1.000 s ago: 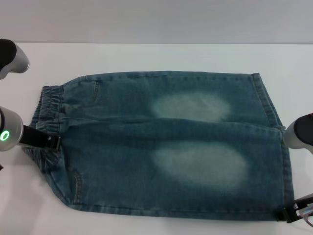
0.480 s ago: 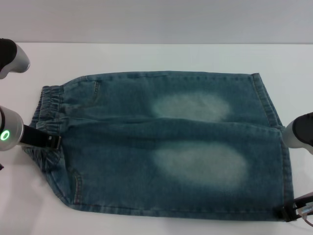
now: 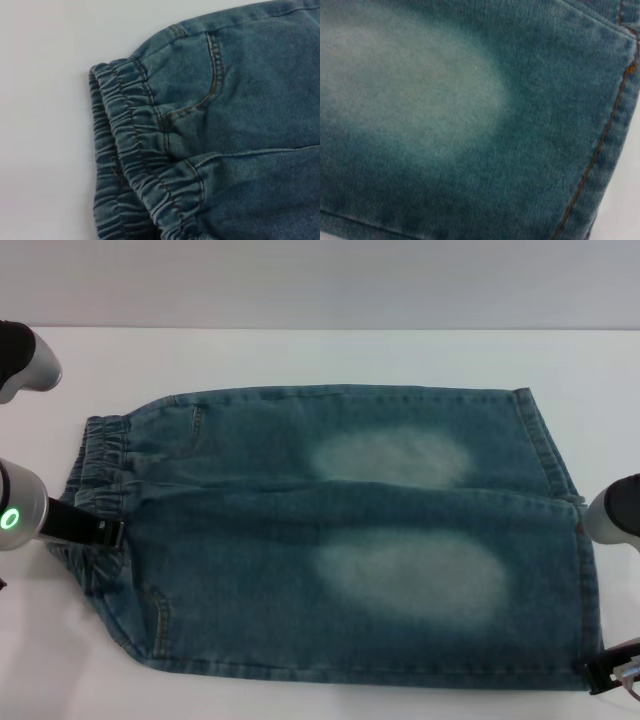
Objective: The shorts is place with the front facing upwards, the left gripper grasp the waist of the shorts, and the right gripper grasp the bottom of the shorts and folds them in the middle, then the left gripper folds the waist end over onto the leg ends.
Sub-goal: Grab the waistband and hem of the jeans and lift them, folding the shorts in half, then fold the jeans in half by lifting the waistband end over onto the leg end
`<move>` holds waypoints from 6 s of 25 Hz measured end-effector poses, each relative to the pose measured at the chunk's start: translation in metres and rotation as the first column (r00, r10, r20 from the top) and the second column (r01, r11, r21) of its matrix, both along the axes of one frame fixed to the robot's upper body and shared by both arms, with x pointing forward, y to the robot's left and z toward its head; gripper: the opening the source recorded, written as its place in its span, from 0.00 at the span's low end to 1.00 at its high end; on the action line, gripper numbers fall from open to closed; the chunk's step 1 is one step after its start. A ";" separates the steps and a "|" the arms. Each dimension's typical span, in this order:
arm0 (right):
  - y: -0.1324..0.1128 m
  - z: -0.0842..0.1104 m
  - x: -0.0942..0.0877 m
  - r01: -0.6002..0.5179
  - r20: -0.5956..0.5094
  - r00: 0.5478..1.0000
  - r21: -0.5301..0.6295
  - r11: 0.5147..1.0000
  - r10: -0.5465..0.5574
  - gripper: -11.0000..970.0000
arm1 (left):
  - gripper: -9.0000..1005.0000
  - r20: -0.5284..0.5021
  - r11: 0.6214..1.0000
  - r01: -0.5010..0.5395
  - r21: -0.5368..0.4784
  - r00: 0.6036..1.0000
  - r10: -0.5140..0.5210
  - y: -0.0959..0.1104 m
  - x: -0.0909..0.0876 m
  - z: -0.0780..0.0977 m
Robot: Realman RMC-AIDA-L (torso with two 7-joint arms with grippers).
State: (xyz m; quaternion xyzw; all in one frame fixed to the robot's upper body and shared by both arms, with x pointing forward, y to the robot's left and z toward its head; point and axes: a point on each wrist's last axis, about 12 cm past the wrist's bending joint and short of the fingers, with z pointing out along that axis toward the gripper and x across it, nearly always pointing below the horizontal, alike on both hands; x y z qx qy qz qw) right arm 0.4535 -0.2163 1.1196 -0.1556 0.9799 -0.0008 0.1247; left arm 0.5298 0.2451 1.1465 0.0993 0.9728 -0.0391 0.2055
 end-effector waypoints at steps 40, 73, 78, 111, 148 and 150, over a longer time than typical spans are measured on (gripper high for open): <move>-0.004 0.067 0.040 -0.101 0.496 0.867 0.075 0.992 0.051 0.01 | 0.09 0.169 0.999 -0.036 -0.033 0.985 0.041 0.010 0.015 0.027; -0.061 0.034 0.066 0.007 0.850 0.516 0.119 0.993 -0.105 0.02 | 0.09 0.451 0.985 -0.025 -0.170 0.887 0.100 0.001 0.053 0.029; -0.069 0.023 0.070 0.022 0.869 0.480 0.126 0.992 -0.121 0.01 | 0.09 0.469 0.984 -0.025 -0.175 0.877 0.106 0.001 0.057 0.024; -0.059 -0.040 0.063 -0.086 0.967 0.201 0.176 0.981 -0.155 0.81 | 0.82 0.542 0.981 0.003 -0.195 0.834 0.106 -0.014 0.079 -0.004; 0.004 -0.089 0.088 -0.235 0.858 0.485 0.314 0.920 -0.169 0.01 | 0.85 0.429 0.980 -0.095 -0.175 0.889 0.163 0.019 0.042 -0.016; 0.010 -0.090 0.087 -0.257 0.857 0.492 0.311 0.915 -0.153 0.01 | 0.85 0.394 0.978 -0.118 -0.172 0.901 0.178 0.023 0.044 -0.024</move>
